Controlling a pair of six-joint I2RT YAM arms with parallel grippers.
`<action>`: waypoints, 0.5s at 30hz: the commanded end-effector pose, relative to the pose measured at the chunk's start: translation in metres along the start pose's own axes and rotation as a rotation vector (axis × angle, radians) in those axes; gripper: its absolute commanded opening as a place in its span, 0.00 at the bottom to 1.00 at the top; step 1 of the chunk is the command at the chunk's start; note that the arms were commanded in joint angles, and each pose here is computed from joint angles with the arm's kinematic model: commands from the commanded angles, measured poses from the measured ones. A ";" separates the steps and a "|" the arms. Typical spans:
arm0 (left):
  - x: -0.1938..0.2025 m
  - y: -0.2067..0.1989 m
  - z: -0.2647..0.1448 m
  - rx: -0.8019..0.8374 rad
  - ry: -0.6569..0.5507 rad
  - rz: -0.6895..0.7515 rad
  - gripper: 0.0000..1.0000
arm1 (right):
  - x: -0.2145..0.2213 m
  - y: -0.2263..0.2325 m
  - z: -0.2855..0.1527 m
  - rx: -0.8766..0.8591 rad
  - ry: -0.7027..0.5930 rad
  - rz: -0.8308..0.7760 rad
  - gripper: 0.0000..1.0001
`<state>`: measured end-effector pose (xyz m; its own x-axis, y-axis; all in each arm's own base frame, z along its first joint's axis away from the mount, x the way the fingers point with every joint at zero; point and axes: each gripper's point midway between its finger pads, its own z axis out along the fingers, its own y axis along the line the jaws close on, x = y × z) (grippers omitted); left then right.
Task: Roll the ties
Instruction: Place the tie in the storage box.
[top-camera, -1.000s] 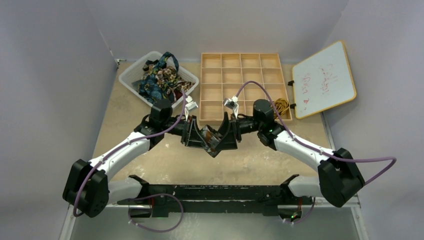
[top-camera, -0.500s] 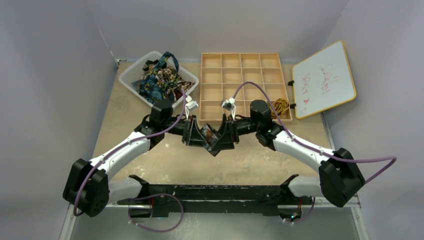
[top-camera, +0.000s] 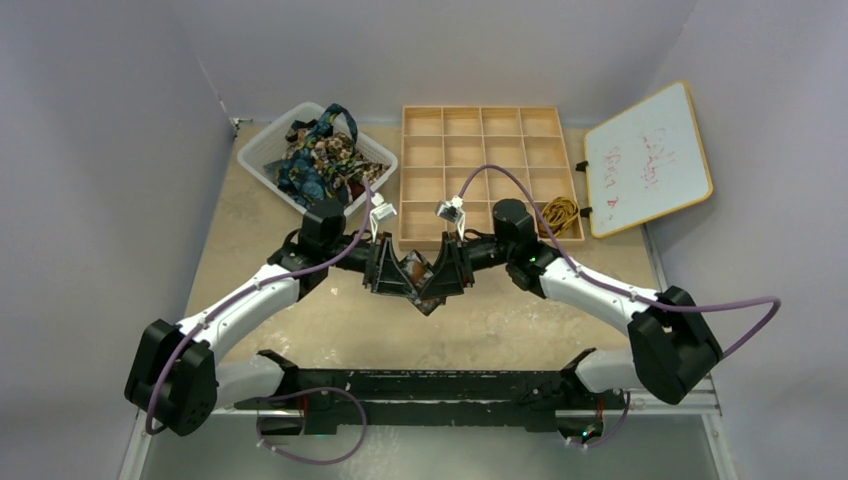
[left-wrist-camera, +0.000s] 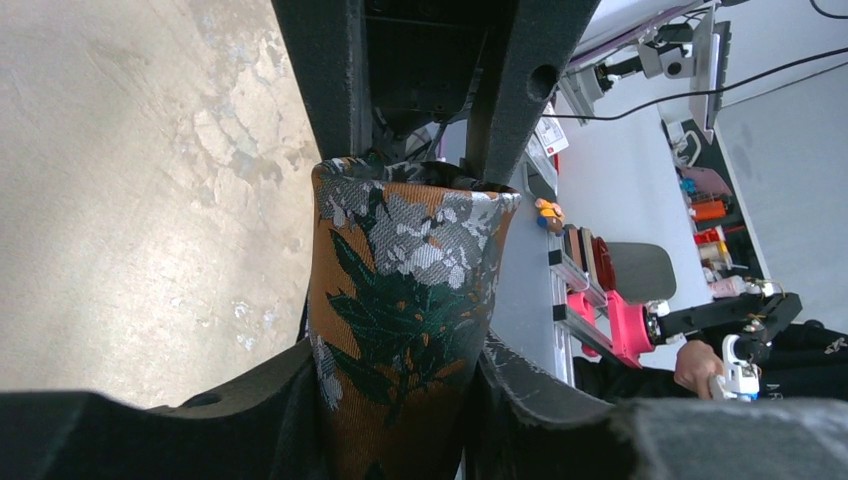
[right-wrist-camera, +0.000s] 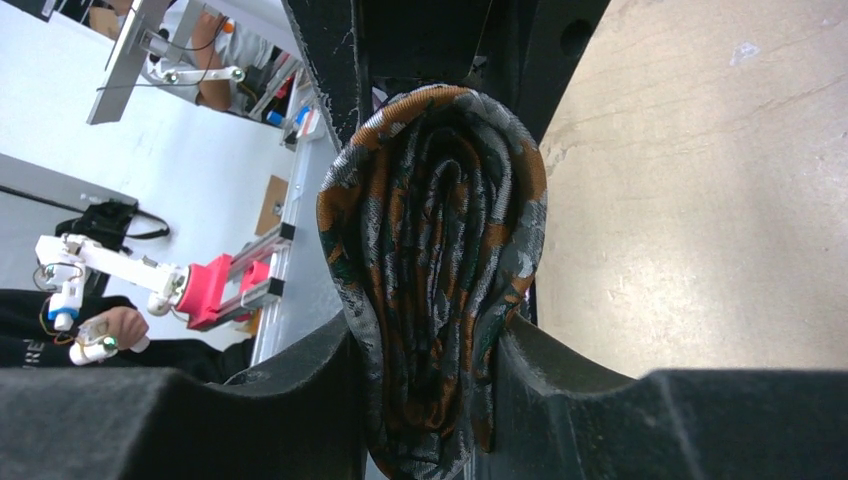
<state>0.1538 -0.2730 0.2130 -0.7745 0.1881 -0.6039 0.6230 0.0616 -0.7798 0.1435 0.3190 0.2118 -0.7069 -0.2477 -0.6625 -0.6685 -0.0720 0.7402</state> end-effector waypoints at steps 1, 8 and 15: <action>-0.029 -0.004 -0.001 -0.051 -0.085 0.112 0.43 | -0.006 0.016 0.006 -0.054 0.020 -0.052 0.39; -0.032 0.000 -0.003 -0.096 -0.119 0.105 0.53 | -0.003 0.008 0.007 -0.031 0.024 -0.026 0.30; -0.032 0.002 -0.006 -0.124 -0.141 0.098 0.61 | -0.002 -0.001 0.007 0.018 0.015 0.004 0.26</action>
<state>0.1669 -0.2726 0.2116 -0.7728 0.1315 -0.6209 0.6347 0.1499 -0.7581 0.1450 0.3209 0.2073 -0.7185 -0.2532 -0.6478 -0.6580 -0.0541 0.7511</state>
